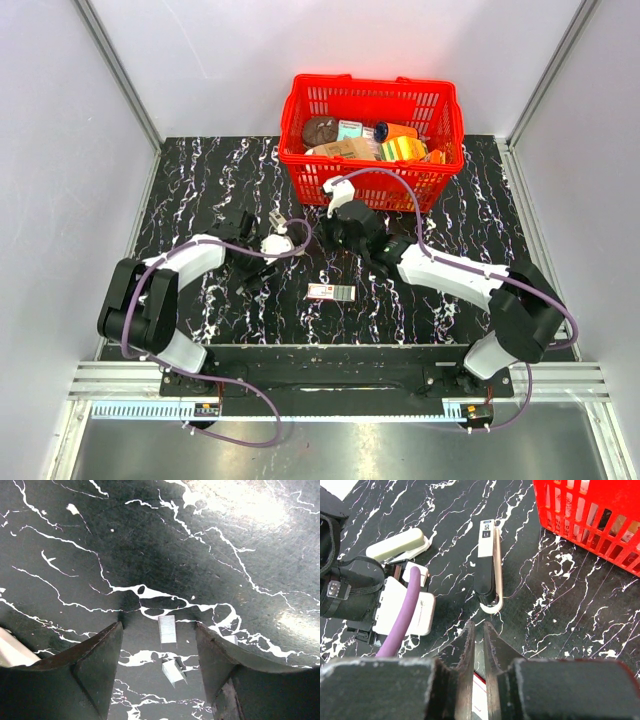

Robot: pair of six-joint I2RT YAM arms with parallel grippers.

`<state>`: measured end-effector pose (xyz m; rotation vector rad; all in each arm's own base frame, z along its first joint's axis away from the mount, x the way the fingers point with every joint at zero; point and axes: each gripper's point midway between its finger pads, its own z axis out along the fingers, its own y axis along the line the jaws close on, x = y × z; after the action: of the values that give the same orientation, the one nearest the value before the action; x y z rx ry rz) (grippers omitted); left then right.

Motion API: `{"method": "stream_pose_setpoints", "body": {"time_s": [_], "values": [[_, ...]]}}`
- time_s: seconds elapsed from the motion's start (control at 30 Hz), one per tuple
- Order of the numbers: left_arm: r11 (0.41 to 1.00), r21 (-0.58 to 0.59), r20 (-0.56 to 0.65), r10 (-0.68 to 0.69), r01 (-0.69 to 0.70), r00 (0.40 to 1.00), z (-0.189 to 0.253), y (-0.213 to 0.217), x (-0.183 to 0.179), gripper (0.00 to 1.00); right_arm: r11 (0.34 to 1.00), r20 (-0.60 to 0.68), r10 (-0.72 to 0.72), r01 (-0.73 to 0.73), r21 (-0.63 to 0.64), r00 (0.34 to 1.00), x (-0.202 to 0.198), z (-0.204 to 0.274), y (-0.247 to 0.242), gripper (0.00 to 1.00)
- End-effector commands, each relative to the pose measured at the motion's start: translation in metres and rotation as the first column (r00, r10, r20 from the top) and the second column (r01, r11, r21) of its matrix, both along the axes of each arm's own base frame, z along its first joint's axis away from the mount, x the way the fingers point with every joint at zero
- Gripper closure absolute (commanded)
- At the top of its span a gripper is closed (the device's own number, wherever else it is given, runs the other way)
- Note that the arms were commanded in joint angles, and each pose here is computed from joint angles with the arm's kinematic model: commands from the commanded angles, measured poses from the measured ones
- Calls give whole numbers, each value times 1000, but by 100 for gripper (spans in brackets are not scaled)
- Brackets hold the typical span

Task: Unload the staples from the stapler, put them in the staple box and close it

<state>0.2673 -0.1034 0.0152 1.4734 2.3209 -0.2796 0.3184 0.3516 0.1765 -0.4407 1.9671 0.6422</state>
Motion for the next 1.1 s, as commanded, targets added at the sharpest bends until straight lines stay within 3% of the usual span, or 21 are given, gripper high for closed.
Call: {"method": "stream_pose_setpoints", "body": {"time_s": [0.0,0.23,0.37,0.47,0.6,0.77,1.07], "values": [[999,37,5,-13,13,1000,-4,3,-10,35,998,33,-9,8,56,999,2,23,-1,83],[996,91,36,-24,20,999,-17,-1,-7,45,998,35,-8,6,66,999,2,27,1,84],[995,100,33,-24,21,999,-18,-1,-8,60,998,34,-12,9,66,999,3,28,0,85],[993,117,22,-9,7,1000,-19,2,-10,64,998,34,-13,10,63,999,2,27,0,85],[991,137,17,10,-12,1000,-20,7,-12,63,998,33,-12,10,65,999,2,28,-1,85],[989,143,17,40,-42,999,-20,9,-12,50,998,30,-10,8,63,999,1,27,-2,85],[992,124,-36,19,-15,999,-20,7,-27,44,998,38,-19,17,55,999,0,29,-6,86]]}}
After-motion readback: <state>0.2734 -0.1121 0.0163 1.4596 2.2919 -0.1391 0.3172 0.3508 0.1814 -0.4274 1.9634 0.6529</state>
